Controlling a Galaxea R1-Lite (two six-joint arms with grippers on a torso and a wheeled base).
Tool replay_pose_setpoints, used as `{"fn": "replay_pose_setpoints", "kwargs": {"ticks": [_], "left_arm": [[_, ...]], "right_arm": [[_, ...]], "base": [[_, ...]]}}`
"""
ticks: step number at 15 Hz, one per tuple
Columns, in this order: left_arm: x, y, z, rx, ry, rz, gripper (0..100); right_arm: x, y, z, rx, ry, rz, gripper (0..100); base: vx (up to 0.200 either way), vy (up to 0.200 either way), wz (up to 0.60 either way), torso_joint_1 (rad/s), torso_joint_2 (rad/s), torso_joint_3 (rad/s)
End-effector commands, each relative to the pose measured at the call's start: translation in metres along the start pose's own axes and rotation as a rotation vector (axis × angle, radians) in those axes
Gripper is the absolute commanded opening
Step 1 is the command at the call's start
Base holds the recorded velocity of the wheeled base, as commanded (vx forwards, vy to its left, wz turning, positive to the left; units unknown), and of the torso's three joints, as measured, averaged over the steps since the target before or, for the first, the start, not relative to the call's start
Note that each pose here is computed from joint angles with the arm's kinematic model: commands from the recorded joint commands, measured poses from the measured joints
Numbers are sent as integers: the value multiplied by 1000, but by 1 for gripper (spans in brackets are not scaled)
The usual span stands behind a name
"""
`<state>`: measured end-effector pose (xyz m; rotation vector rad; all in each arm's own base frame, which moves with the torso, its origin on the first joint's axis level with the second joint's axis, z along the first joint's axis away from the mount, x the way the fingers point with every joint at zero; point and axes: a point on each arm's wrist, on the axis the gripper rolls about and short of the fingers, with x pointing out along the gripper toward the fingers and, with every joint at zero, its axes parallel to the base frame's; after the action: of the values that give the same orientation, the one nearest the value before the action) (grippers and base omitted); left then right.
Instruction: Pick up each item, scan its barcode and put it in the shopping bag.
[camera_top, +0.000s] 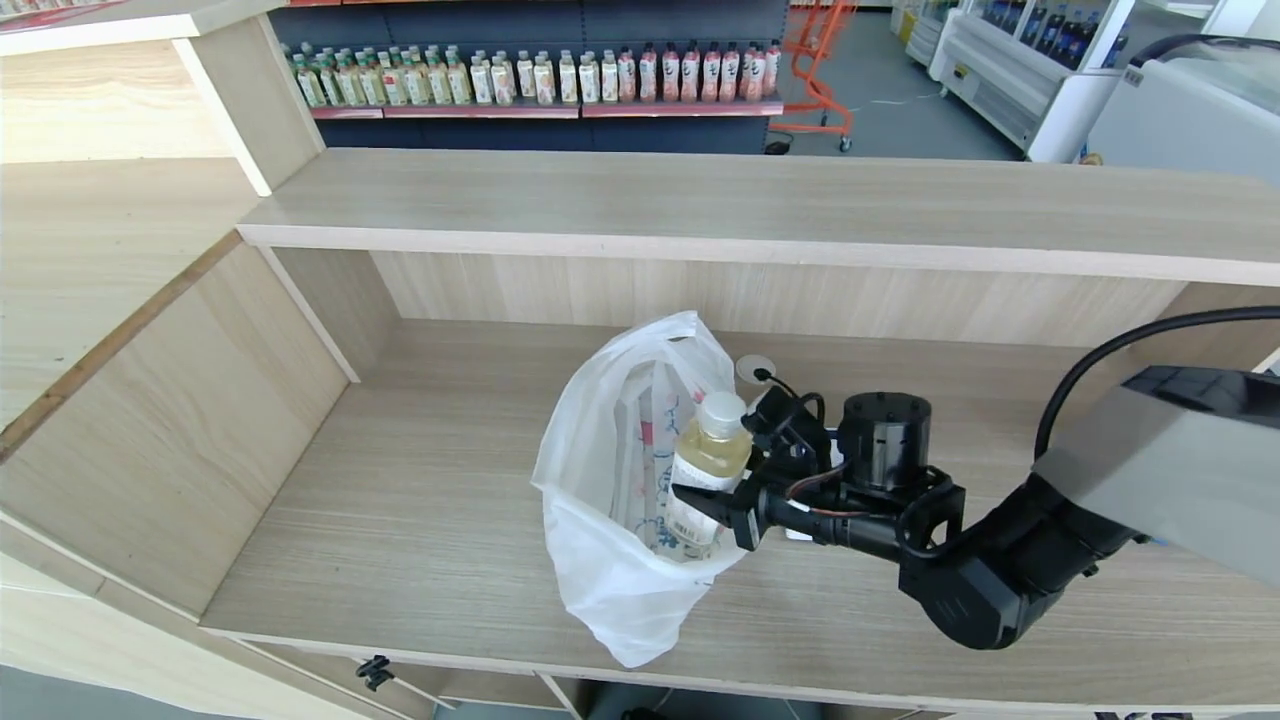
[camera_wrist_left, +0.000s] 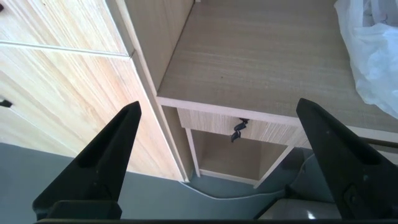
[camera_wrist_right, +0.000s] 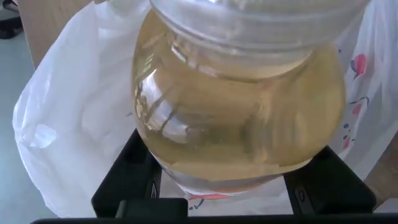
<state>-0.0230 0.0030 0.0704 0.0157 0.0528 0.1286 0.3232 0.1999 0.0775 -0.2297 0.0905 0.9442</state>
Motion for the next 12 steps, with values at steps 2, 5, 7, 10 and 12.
{"fn": "replay_pose_setpoints", "kwargs": {"ticks": [2, 5, 7, 10, 12], "left_arm": [[0, 0, 0, 0, 0, 0, 100], [0, 0, 0, 0, 0, 0, 100], [0, 0, 0, 0, 0, 0, 100], [0, 0, 0, 0, 0, 0, 100], [0, 0, 0, 0, 0, 0, 100]], "right_arm": [[16, -1, -19, -17, 10, 7, 0], [20, -6, -20, -41, -16, -10, 0], [18, -7, -20, -38, -20, -16, 100], [1, -9, 5, 124, -72, -28, 100], [-15, -12, 32, 235, -136, -33, 100]], "base": [[0, 0, 0, 0, 0, 0], [0, 0, 0, 0, 0, 0], [0, 0, 0, 0, 0, 0], [0, 0, 0, 0, 0, 0], [0, 0, 0, 0, 0, 0]]}}
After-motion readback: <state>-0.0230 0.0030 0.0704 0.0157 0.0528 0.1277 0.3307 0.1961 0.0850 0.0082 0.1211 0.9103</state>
